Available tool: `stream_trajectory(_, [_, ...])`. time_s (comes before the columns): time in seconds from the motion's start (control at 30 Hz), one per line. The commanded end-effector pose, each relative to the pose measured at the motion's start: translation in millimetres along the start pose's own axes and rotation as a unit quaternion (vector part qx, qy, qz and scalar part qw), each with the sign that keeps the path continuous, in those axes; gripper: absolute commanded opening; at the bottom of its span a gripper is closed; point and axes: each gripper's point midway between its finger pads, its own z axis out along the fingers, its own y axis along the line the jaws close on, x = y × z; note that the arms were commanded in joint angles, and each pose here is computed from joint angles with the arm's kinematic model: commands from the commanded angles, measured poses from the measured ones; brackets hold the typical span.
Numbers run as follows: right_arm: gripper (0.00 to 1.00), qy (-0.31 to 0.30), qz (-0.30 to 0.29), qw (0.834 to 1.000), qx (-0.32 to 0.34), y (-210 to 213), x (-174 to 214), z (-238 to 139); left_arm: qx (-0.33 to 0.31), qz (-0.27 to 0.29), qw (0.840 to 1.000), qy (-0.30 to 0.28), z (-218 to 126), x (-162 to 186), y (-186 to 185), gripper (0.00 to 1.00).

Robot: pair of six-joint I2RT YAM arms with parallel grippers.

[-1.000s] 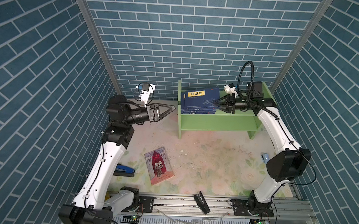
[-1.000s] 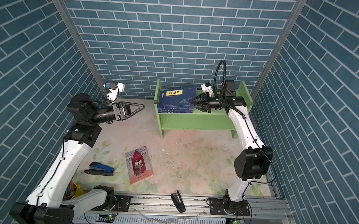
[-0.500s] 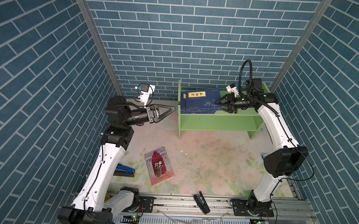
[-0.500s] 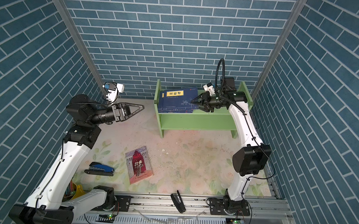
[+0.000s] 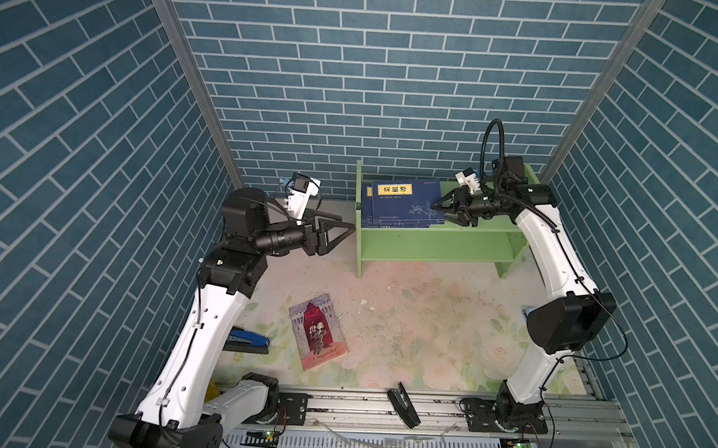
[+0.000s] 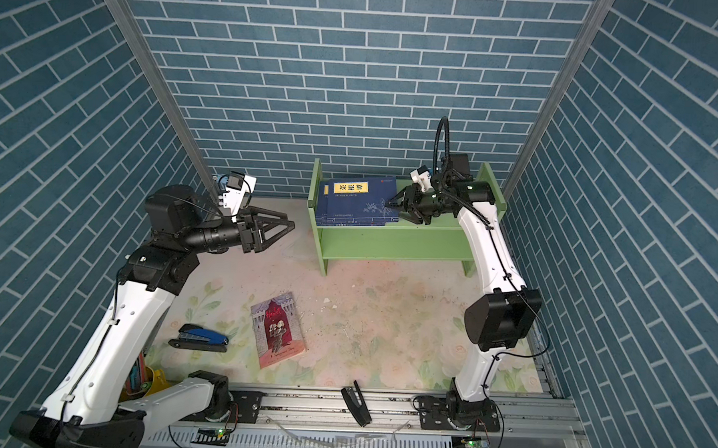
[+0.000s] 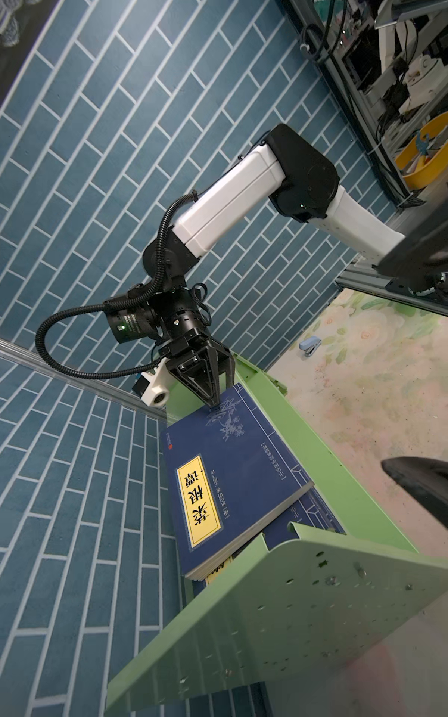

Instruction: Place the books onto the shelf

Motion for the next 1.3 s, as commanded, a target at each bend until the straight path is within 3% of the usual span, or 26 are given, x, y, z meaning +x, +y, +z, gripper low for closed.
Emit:
stream_trajectory(0.0, [0.45,-0.023,-0.017,0.999,0.015,0,-5,-6,-0.066,0.077,0.994,0.044,10,19,18,0.74])
stream_trajectory(0.27, [0.44,-0.039,-0.017,0.999,0.033,-6,-10,-5,-0.159,0.200,0.962,0.095,39,44,39,0.74])
stream_trajectory(0.47, [0.38,-0.070,-0.025,0.996,0.048,-7,-17,-10,-0.192,0.223,0.951,0.095,55,47,58,0.74])
stream_trajectory(0.6, [0.36,-0.081,-0.031,0.995,0.053,-5,-19,-13,-0.215,0.261,0.935,0.104,66,52,64,0.74])
stream_trajectory(0.83, [0.32,-0.093,-0.042,0.994,0.041,5,-15,-16,-0.252,0.275,0.923,0.090,72,45,78,0.74])
stream_trajectory(1.07, [0.23,-0.090,-0.048,0.994,0.037,10,-13,-11,-0.246,0.263,0.929,0.083,80,47,77,0.79])
stream_trajectory(1.27, [0.17,-0.092,-0.053,0.994,0.037,14,-13,-8,-0.264,0.268,0.923,0.082,84,48,85,0.81])
